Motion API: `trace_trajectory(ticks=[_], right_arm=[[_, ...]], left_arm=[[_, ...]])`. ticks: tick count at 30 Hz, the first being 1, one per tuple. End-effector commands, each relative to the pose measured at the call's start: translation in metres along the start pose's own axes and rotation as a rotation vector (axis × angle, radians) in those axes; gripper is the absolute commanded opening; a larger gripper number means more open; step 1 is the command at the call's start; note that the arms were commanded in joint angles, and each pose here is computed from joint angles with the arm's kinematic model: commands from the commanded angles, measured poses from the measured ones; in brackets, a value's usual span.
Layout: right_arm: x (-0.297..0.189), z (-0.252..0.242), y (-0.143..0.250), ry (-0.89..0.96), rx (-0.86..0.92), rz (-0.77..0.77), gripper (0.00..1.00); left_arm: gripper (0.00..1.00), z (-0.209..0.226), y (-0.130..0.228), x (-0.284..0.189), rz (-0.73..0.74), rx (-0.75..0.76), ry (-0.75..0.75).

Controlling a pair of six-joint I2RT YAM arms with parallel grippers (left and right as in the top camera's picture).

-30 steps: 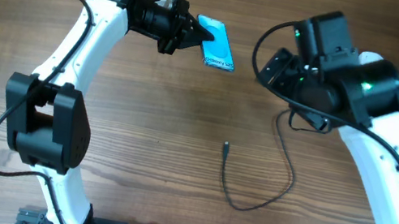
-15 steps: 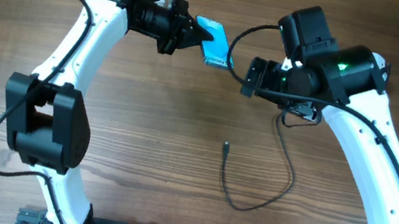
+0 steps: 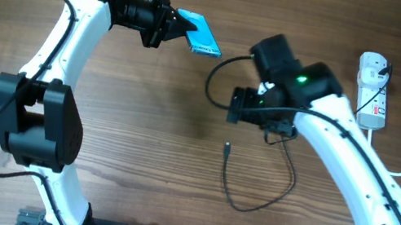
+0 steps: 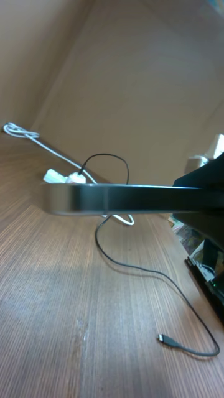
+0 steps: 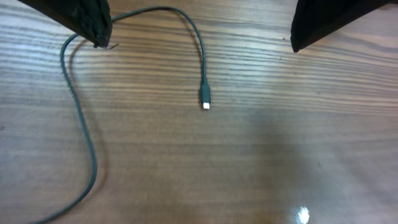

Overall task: Plug charger to phone and switch on socket
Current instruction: 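Move the right gripper down toward the black cable plug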

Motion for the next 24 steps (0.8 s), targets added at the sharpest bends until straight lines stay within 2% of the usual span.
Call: trace_trajectory(ticks=[1, 6, 14, 19, 21, 22, 24], right_arm=[[0.025, 0.002, 0.009, 0.114, 0.024, 0.009, 0.89], [0.056, 0.012, 0.022, 0.189, 0.017, 0.072, 0.82], [0.084, 0.000, 0.047, 0.243, -0.012, 0.160, 0.84], [0.113, 0.003, 0.059, 0.157, -0.005, 0.189, 0.86], [0.117, 0.004, 0.059, 0.150, -0.005, 0.181, 0.80], [0.117, 0.005, 0.057, 0.143, -0.005, 0.174, 0.68], [0.118, 0.006, 0.055, 0.140, -0.007, 0.164, 0.57]], left_arm=[[0.04, -0.010, 0.006, -0.008, -0.016, 0.024, 0.014], [0.04, -0.009, 0.007, -0.008, -0.014, 0.020, 0.012], [0.04, -0.008, 0.008, -0.008, -0.011, 0.012, 0.008], [0.04, -0.007, 0.008, -0.008, -0.010, 0.008, 0.006], [0.04, -0.007, 0.008, -0.008, -0.010, 0.008, 0.006], [0.04, -0.007, 0.008, -0.008, -0.010, 0.008, 0.006], [0.04, -0.007, 0.008, -0.008, -0.010, 0.008, 0.006]])
Point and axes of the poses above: each gripper's point midway between its finger pads, its own x axis out along the fingers, its own z axis along the line the jaws close on, y = z × x, the point moved 2 cm from there along -x, back along the fingers, and after that the axes turned 3 degrees about x, right-handed, at the moved point
